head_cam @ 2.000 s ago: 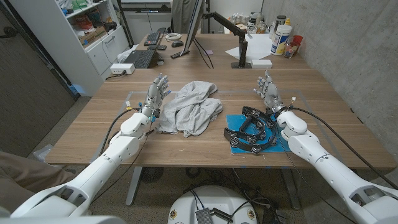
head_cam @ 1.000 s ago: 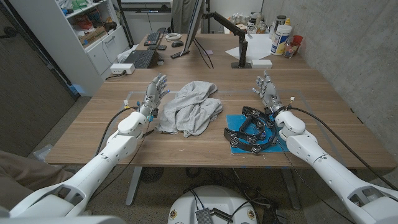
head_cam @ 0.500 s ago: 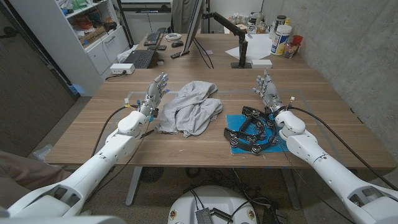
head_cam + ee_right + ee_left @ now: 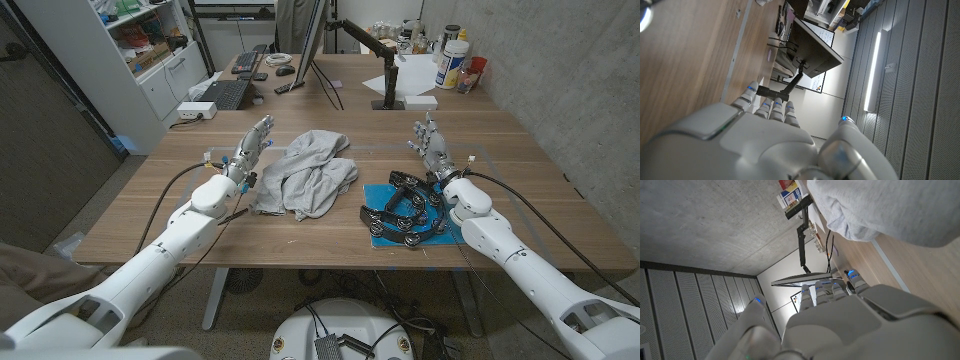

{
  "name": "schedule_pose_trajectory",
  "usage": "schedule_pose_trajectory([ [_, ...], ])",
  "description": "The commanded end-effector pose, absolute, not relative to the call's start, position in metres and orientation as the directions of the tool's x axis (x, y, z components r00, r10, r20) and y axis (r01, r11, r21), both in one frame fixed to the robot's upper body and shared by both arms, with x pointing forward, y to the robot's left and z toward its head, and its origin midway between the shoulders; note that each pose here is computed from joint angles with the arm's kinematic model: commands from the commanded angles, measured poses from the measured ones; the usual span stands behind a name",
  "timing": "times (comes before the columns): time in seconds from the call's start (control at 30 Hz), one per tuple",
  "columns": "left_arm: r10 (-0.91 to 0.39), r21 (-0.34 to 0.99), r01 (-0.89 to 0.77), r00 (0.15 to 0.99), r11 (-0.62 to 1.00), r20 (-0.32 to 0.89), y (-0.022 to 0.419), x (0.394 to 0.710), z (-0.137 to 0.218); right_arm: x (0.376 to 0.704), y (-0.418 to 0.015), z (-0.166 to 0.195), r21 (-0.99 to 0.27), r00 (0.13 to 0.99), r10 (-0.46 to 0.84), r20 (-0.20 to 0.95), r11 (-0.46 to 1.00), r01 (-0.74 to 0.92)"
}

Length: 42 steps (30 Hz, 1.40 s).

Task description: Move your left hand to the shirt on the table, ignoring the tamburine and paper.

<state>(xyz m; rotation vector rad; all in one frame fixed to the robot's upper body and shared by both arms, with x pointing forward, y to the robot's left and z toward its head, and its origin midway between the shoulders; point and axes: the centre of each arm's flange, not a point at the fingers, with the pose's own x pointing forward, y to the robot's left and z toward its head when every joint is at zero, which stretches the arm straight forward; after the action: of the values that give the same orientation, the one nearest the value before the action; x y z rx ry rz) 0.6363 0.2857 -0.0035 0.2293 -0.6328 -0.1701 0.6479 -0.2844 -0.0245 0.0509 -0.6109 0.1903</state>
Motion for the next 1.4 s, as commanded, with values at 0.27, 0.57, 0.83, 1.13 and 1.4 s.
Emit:
schedule_pose_trajectory([
  [0.27, -0.223, 0.399, -0.037, 0.780, 0.916, 0.584, 0.283, 0.629, 0.013, 0.645, -0.287, -0.025, -0.017, 0.797, 0.167, 0.581, 0.981, -0.193],
  [0.57, -0.250, 0.449, -0.059, 0.763, 0.891, 0.596, 0.280, 0.631, 0.024, 0.643, -0.287, -0.021, -0.021, 0.792, 0.167, 0.587, 0.981, -0.191],
  [0.83, -0.284, 0.519, -0.080, 0.761, 0.851, 0.583, 0.271, 0.633, 0.030, 0.640, -0.290, -0.020, -0.022, 0.793, 0.162, 0.587, 0.983, -0.184],
  [1.13, -0.297, 0.580, -0.146, 0.744, 0.801, 0.598, 0.257, 0.630, 0.037, 0.639, -0.293, -0.020, -0.027, 0.795, 0.161, 0.584, 0.983, -0.179],
  [1.4, -0.317, 0.605, -0.163, 0.730, 0.779, 0.605, 0.251, 0.628, 0.040, 0.641, -0.293, -0.017, -0.040, 0.792, 0.173, 0.585, 0.982, -0.184],
])
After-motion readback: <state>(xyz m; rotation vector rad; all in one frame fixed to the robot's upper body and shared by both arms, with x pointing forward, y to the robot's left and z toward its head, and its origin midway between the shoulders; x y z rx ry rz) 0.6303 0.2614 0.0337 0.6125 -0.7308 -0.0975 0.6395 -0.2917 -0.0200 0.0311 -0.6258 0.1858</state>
